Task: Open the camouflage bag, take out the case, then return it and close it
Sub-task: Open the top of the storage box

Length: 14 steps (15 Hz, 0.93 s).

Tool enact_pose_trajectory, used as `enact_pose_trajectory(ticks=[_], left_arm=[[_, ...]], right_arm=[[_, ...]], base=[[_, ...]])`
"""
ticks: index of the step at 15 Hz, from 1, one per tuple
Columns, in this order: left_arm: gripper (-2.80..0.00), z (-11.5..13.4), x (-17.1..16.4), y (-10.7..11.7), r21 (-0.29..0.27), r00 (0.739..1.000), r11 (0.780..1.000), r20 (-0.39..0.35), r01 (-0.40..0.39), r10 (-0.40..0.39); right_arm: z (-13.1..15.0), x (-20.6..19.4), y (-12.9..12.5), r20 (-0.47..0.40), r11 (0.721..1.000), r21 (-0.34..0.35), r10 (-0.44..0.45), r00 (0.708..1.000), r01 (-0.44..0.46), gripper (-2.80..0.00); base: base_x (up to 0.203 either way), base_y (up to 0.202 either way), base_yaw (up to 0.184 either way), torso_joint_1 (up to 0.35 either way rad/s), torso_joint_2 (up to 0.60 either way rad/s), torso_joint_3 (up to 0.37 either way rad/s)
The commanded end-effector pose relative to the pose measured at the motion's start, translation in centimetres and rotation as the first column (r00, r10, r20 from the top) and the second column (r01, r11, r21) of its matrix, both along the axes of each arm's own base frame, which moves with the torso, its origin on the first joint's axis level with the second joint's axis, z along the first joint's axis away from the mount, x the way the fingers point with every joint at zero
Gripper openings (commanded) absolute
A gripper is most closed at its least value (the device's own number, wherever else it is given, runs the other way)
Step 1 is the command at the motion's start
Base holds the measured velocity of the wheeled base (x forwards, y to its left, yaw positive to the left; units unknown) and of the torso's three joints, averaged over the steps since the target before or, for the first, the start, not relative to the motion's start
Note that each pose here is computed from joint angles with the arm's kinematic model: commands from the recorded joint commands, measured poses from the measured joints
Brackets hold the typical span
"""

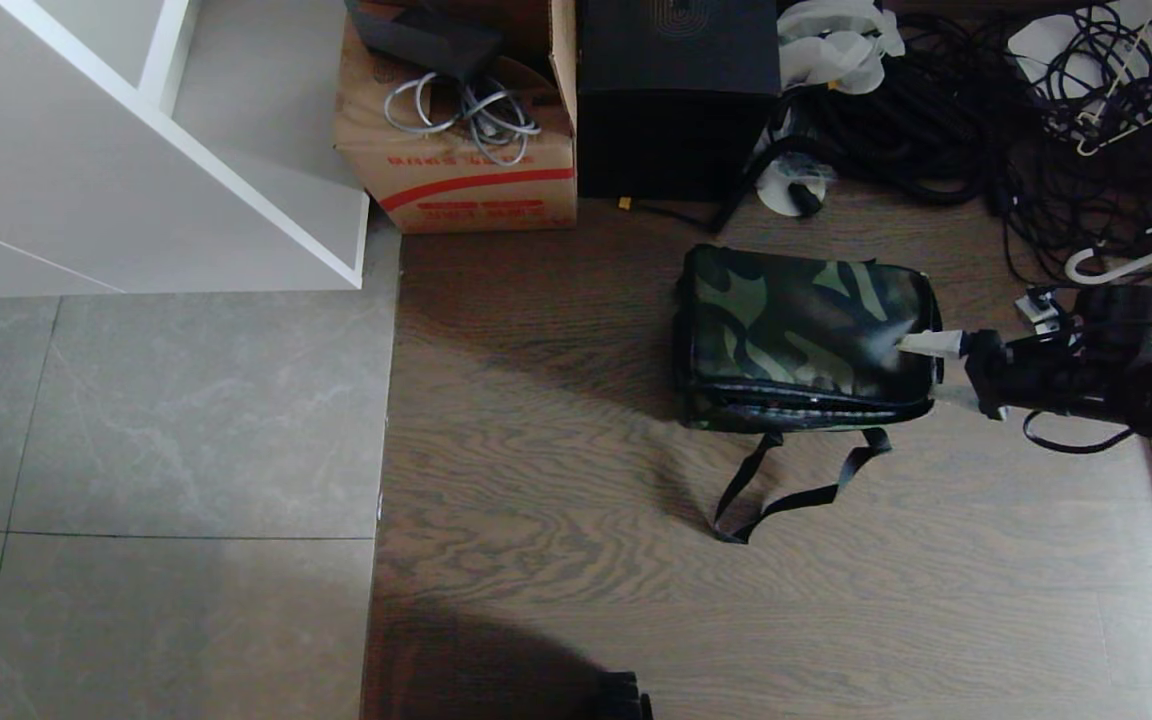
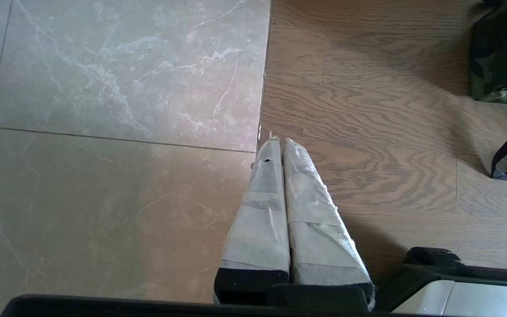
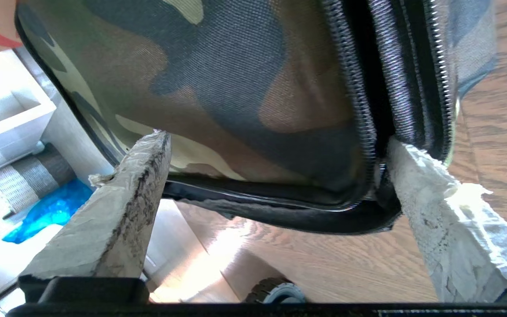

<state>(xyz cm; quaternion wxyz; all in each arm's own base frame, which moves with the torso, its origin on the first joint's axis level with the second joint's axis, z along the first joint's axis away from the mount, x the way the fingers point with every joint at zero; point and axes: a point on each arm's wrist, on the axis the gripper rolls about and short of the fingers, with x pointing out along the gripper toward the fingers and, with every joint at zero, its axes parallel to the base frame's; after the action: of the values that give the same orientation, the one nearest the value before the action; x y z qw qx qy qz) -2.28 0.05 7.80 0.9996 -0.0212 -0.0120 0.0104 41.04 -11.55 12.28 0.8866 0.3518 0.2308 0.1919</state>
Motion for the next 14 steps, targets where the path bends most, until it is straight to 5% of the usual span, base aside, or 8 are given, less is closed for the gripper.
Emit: enact_pose_trajectory(ticks=[1,5,6,14], left_arm=[[-2.8,-0.24,0.06,0.0,-0.001,1.0,1.0,-0.008,0.0,0.0],[-2.8,-0.22,0.06,0.0,-0.001,1.0,1.0,-0.007,-0.001,0.001],[-2.8,-0.25,0.07,0.0,-0.001,1.0,1.0,-0.008,0.0,0.0],[-2.8,-0.21,0.06,0.0,-0.001,1.0,1.0,-0.007,0.0,0.0]], right_arm=[[0.21,0.13,0.65,-0.001,1.0,0.012,0.015,1.0,-0.015,0.0],[0.48,0.13,0.78,0.013,1.0,0.025,0.009,1.0,-0.009,0.0],[0.52,0.18,0.73,0.017,1.0,0.023,0.009,1.0,-0.01,-2.8],[0.89,-0.19,0.81,0.023,1.0,0.018,0.008,1.0,-0.009,-2.8]], base=[[0.0,0.0,0.0,0.0,0.0,0.0],[0.0,0.0,0.0,0.0,0.0,0.0],[0.0,0.0,0.0,0.0,0.0,0.0],[0.0,0.0,0.0,0.0,0.0,0.0]])
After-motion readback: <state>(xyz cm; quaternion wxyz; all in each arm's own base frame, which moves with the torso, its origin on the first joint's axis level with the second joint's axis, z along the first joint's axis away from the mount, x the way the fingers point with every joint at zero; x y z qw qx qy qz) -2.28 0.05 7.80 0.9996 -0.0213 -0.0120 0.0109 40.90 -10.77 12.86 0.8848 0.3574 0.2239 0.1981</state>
